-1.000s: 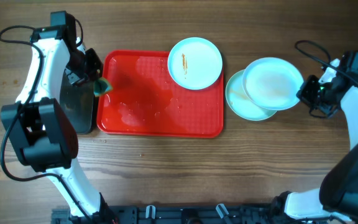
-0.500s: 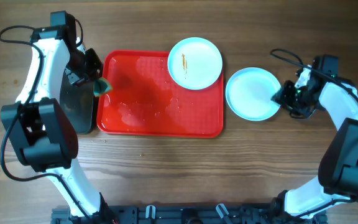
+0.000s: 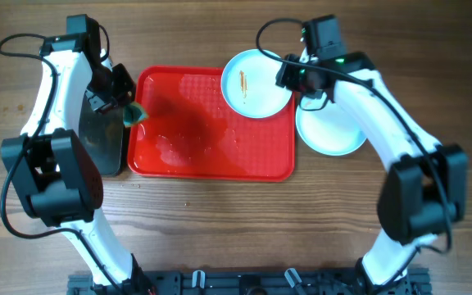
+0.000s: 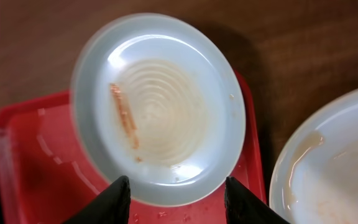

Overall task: Clean dirty plates on tray and stack at the side
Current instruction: 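Grasp the rim of the last dirty plate on the red tray with right gripper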

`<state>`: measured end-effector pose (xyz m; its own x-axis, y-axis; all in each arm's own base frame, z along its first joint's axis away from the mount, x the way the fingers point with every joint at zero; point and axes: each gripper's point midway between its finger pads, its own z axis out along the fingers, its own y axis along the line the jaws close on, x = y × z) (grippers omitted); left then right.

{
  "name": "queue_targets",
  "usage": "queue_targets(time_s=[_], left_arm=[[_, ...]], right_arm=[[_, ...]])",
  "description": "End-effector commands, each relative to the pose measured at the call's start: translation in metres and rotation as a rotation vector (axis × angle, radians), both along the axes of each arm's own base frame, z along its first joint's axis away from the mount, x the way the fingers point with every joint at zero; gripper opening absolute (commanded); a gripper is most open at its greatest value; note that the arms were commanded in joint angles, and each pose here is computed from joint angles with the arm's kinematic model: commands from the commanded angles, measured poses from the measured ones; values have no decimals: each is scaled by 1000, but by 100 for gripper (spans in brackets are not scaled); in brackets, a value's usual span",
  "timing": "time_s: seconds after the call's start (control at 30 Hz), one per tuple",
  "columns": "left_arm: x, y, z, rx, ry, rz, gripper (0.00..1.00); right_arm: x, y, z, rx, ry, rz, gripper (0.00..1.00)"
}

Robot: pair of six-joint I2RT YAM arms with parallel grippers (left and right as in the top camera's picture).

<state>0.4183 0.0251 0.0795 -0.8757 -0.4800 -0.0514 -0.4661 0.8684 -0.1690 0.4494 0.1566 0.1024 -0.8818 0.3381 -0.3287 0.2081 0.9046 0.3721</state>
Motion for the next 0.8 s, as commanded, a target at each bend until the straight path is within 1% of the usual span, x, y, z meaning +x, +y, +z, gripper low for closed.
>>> queue_targets(time_s=[0.0, 0.07, 0.1, 0.13, 0.33, 0.57, 0.63, 0.7, 0.77], left_arm=[[6, 1, 17, 14, -47, 7, 4], [6, 1, 17, 14, -47, 7, 4], [6, 1, 17, 14, -47, 7, 4], [6, 1, 17, 13, -47, 7, 4], [6, 1, 17, 14, -47, 7, 4], [6, 1, 17, 14, -47, 7, 4], [6, 1, 17, 14, -47, 7, 4], [6, 1, 17, 14, -47, 7, 4], [6, 1, 17, 14, -47, 7, 4]], right_arm=[[-4, 2, -50, -19, 123, -108, 45], [-4, 9, -54, 13, 132, -91, 40], [-3, 9, -54, 13, 131, -91, 34], [-4, 9, -56, 12, 135, -91, 31], [-22, 17, -82, 49, 257, -91, 31], [-41, 28, -92, 47, 334, -71, 31], [-47, 37, -94, 57, 349, -47, 27], [-55, 48, -95, 47, 357, -8, 19], [-65, 63, -96, 32, 362, 45, 17]])
